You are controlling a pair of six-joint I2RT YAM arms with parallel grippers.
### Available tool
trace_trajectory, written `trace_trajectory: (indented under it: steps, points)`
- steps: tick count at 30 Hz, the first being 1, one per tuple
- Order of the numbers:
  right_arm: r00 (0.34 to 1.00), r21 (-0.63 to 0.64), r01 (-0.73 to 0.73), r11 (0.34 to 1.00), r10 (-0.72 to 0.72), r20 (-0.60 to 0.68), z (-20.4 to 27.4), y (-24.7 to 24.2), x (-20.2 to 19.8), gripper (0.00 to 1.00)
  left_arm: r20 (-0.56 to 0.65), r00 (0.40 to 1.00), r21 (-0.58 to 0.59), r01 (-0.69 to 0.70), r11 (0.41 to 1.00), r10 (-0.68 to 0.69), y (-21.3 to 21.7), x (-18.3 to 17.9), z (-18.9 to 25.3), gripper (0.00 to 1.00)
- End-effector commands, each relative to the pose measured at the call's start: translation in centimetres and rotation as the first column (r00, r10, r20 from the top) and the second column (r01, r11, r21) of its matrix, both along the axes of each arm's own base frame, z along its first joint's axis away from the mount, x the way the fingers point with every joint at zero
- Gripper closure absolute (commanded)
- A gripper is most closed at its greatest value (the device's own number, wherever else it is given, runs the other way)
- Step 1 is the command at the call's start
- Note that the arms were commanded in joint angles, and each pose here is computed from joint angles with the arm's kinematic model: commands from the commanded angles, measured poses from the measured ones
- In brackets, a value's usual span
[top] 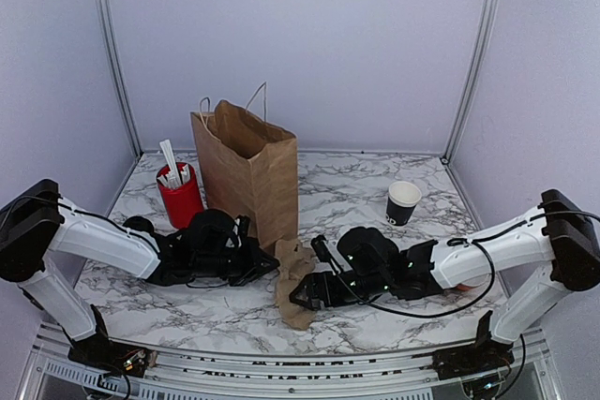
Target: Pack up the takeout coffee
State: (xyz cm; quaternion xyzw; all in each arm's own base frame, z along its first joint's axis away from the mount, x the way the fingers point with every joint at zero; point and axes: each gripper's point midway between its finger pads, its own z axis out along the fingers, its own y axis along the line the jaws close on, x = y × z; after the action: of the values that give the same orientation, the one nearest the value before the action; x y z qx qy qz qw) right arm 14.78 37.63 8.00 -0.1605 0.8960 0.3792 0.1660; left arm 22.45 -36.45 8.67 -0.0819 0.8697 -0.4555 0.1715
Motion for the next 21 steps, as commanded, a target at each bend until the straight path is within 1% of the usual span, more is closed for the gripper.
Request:
trace_trajectory:
  steps: [1, 4, 6, 8, 11, 16, 21]
  points:
    - [0.998, 0.037, 0.023, 0.999, -0.025, 0.059, 3.2, 0.4, 0.7, 0.16, 0.084, 0.994, -0.014, 0.075, 0.997, -0.074, -1.0, -0.2, 3.1, 1.00]
    - [0.993, 0.041, 0.043, 0.998, -0.047, 0.104, 4.8, -0.2, 1.2, 0.12, 0.109, 0.986, 0.053, 0.120, 0.991, -0.125, -0.3, -0.9, 3.3, 1.00]
    - [0.989, 0.037, 0.059, 0.998, -0.064, 0.133, 5.6, -0.9, 1.6, 0.11, 0.136, 0.978, 0.075, 0.150, 0.986, -0.159, -0.4, -1.0, 4.4, 1.00]
    - [0.985, 0.033, 0.076, 0.997, -0.080, 0.152, 6.3, -1.7, 2.2, 0.11, 0.156, 0.967, 0.136, 0.183, 0.974, -0.203, -0.1, -1.4, 4.7, 1.00]
    - [0.979, 0.032, 0.104, 0.994, -0.108, 0.173, 7.2, -3.2, 3.0, 0.11, 0.169, 0.945, 0.248, 0.235, 0.940, -0.280, 0.3, -2.1, 5.0, 1.00]
    - [0.970, 0.072, 0.138, 0.988, -0.150, 0.191, 8.9, -5.7, 4.2, 0.10, 0.175, 0.914, 0.359, 0.286, 0.888, -0.365, 0.6, -3.0, 5.3, 1.00]
    - [0.960, 0.047, 0.169, 0.984, -0.175, 0.218, 9.5, -7.5, 5.4, 0.10, 0.181, 0.895, 0.444, 0.295, 0.846, -0.408, 0.8, -3.7, 5.2, 1.00]
